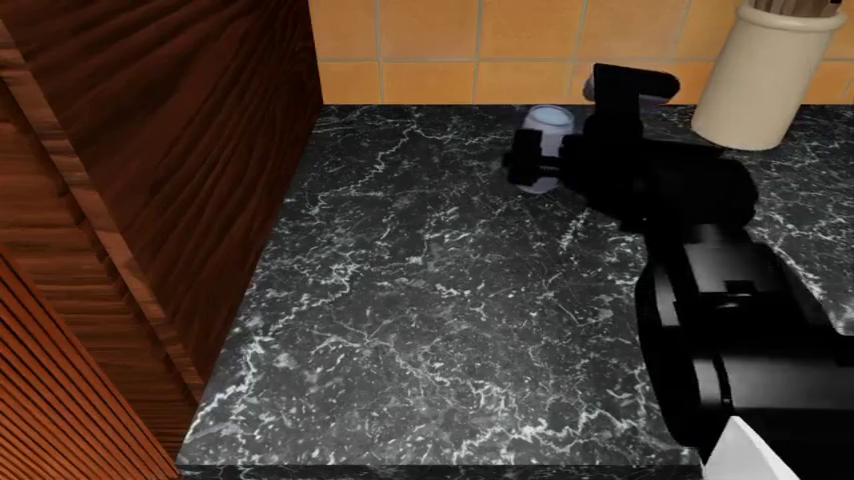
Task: Move the drinks to the dining counter.
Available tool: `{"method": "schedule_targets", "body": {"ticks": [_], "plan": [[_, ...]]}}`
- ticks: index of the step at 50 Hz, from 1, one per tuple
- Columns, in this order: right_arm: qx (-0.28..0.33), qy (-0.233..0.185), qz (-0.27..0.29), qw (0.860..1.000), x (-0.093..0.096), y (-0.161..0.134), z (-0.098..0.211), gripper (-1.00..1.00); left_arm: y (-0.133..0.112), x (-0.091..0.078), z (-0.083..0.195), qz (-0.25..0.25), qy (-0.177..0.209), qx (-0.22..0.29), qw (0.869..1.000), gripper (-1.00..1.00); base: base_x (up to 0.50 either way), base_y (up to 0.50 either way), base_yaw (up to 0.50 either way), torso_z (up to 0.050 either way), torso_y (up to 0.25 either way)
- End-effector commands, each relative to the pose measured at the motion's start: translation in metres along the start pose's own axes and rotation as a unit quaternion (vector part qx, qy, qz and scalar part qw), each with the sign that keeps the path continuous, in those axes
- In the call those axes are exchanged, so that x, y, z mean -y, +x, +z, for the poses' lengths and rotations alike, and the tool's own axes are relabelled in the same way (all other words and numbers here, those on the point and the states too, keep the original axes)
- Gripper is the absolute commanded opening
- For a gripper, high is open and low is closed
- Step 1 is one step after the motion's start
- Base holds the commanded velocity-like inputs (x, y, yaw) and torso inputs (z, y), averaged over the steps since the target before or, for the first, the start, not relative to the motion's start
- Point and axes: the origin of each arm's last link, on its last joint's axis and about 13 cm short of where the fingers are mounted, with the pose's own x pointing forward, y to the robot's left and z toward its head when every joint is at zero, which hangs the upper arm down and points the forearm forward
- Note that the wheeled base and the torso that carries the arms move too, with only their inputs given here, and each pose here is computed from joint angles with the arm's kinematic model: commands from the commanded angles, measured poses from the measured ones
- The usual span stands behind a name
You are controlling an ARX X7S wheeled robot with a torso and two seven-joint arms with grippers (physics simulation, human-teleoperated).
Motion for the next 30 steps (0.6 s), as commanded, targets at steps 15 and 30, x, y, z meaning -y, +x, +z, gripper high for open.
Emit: {"method": "schedule_targets", "body": {"ticks": [15, 30], "plan": [[-0.006, -0.06, -0.054, 0.997, 0.016, 0.003, -0.009, -1.0, -0.002, -0.001, -0.002, -0.001, 0.001, -0.002, 1.0, 1.0, 0.0, 0.0, 0.0, 0.0, 0.0], [0.21, -0.091, 0.081, 0.97, -0.019, -0.091, 0.022, -1.0, -0.002, -0.001, 0.003, -0.003, -0.008, 0.005, 1.0, 1.0, 0.0, 0.0, 0.0, 0.0, 0.0]]}}
